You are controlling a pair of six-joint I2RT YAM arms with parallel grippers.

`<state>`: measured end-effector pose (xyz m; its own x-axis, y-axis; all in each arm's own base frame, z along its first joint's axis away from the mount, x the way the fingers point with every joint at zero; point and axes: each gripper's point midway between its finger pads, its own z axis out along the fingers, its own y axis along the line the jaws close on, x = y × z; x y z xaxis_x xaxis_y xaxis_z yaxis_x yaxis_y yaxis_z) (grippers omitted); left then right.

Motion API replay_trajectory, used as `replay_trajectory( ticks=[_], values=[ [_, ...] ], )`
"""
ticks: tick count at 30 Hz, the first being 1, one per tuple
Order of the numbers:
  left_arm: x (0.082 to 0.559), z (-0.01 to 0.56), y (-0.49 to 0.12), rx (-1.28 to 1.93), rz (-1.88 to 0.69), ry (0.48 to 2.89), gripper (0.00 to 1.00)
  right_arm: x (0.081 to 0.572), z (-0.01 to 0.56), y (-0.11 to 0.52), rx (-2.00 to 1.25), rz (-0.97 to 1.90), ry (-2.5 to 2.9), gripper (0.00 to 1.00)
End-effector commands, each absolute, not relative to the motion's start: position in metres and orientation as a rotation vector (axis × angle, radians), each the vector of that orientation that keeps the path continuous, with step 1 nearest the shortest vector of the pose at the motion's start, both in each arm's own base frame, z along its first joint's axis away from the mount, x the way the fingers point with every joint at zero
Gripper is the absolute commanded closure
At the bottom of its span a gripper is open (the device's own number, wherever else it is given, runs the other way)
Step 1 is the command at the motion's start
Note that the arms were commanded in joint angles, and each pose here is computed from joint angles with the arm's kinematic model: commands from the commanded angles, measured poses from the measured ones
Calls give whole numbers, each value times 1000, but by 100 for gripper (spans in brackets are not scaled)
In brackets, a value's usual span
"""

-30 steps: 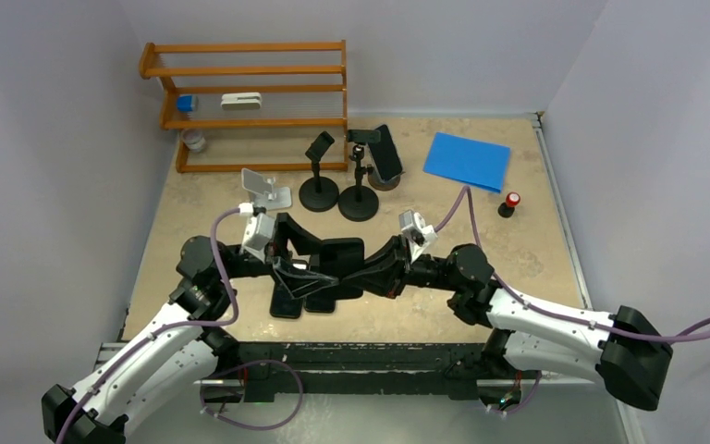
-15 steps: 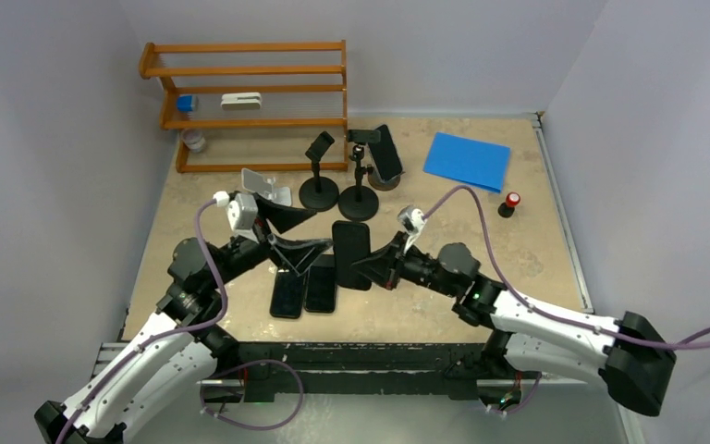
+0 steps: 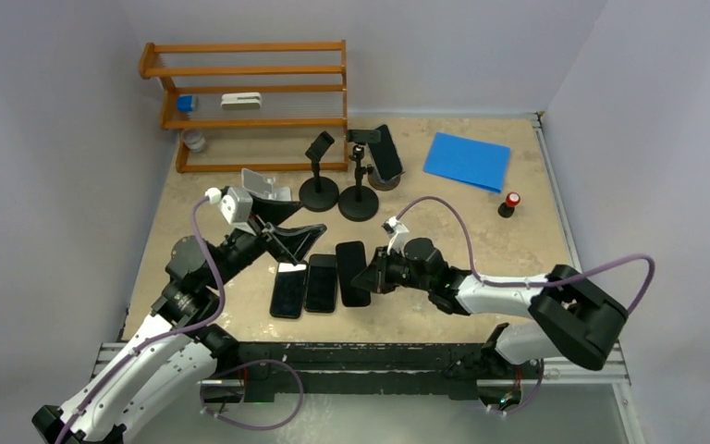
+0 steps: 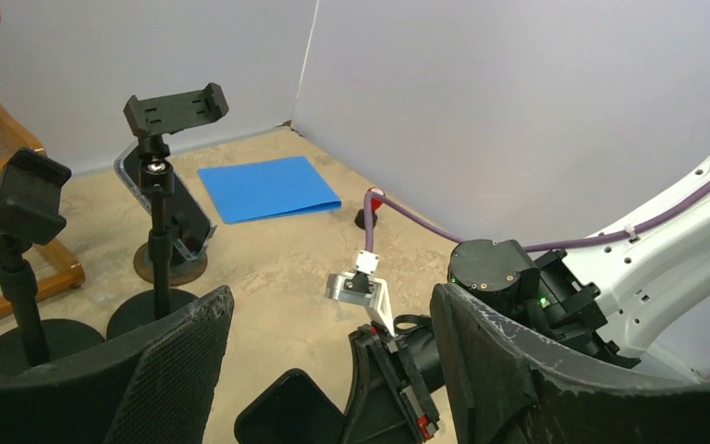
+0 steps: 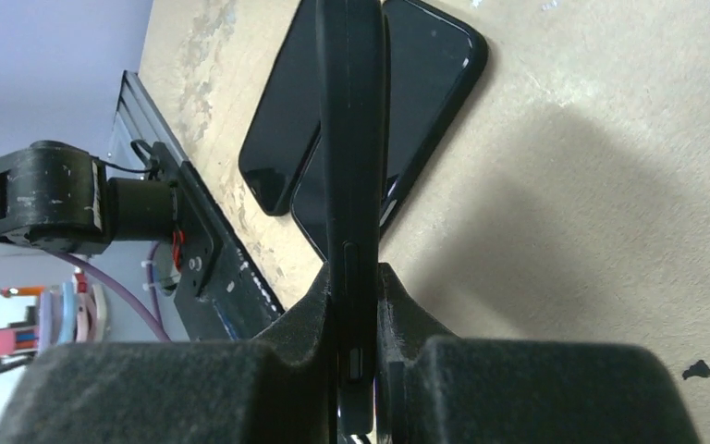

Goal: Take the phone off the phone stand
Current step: Place the phone at the center of the board.

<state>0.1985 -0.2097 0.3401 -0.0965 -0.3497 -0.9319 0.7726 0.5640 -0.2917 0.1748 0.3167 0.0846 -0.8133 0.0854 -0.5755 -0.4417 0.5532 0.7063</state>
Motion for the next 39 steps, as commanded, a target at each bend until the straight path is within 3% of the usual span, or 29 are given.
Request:
replay_trajectory(
  ticks=[1, 39],
  values=[
    [199, 364, -203, 377, -959, 1314, 24, 186, 110, 328, -176, 1429, 2134, 100],
    [196, 368, -201, 366, -965, 1313, 27, 180, 58, 315, 232, 1668, 2331, 100]
  ],
)
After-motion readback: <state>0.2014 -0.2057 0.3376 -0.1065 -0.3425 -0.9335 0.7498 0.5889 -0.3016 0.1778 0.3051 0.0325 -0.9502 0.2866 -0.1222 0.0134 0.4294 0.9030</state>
